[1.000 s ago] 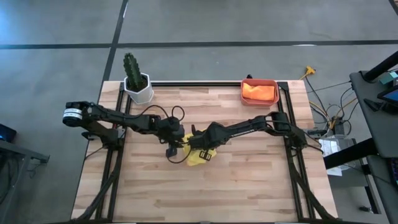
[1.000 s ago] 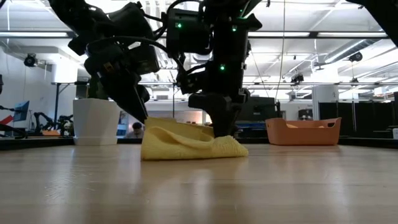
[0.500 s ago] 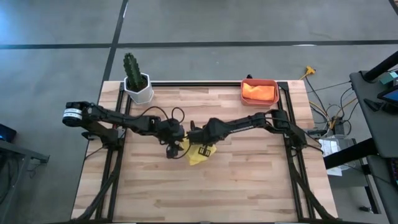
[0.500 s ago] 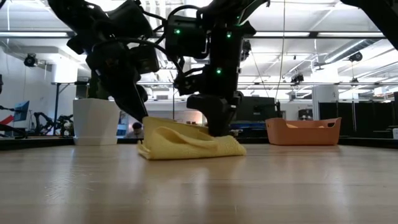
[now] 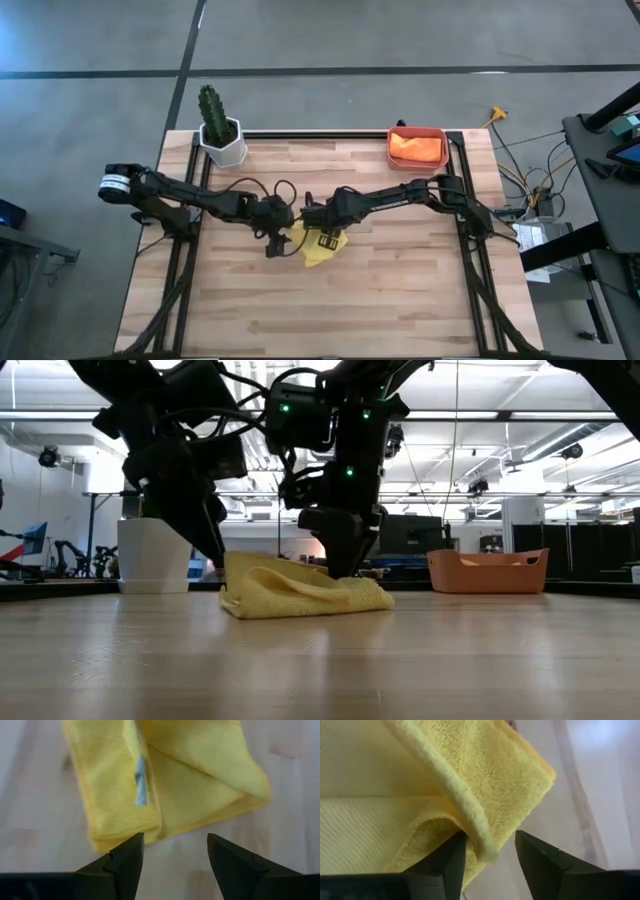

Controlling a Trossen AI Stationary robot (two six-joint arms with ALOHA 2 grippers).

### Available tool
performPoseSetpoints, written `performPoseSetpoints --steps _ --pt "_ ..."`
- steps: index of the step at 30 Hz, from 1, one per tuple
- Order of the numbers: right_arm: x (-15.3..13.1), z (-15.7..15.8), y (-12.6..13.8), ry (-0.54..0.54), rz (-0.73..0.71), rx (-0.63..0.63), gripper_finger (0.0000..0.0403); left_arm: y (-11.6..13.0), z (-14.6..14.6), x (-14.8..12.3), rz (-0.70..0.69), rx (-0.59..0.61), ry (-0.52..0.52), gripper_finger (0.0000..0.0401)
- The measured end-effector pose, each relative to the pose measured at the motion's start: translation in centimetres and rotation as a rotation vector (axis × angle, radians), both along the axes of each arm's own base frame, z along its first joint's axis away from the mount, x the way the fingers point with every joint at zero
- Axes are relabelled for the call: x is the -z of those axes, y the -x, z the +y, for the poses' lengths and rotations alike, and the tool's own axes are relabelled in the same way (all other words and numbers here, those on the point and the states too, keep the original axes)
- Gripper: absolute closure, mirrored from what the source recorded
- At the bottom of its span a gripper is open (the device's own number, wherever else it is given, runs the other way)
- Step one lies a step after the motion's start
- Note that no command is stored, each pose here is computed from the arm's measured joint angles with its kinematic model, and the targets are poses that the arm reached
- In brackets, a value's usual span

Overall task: Roll microfiber towels into tight, uniform cylinder then place into a basket
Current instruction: Fold the yellow towel

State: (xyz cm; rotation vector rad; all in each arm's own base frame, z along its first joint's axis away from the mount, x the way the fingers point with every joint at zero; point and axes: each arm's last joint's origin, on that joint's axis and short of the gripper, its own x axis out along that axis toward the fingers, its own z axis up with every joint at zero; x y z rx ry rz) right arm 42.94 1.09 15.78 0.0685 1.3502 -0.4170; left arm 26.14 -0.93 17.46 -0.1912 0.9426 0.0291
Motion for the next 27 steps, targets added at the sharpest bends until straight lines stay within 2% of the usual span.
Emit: performPoseSetpoints --steps 3,13,18,20,24,27 --pt "-0.5 -0.1 0.1 -0.001 -0.011 0.011 0.0229 0.2 0.1 -0.1 0.009 -0.014 -0.033 0.0199" --pt "-3.3 -0.5 0.6 0.008 -0.102 0.1 0.0216 0.3 0.0 0.0 0.025 -0.013 -0.02 0.0199" --pt "-4.9 -1.8 0.3 -0.021 -0.215 0.173 0.0216 0.3 -0.2 -0.1 0.027 -0.057 0.037 0.0199" --pt "-5.2 -2.5 0.5 -0.039 -0.215 0.185 0.0215 0.2 -0.4 -0.4 0.02 -0.052 0.071 0.0199" --pt "-6.2 -3.1 1.6 -0.032 -0.155 0.166 0.0215 -0.1 -1.0 -2.0 -0.054 -0.025 0.112 0.0199" --pt "-8.2 -2.9 2.6 -0.066 -0.165 0.103 0.0215 -0.7 -1.7 -3.7 -0.22 0.044 0.157 0.0199"
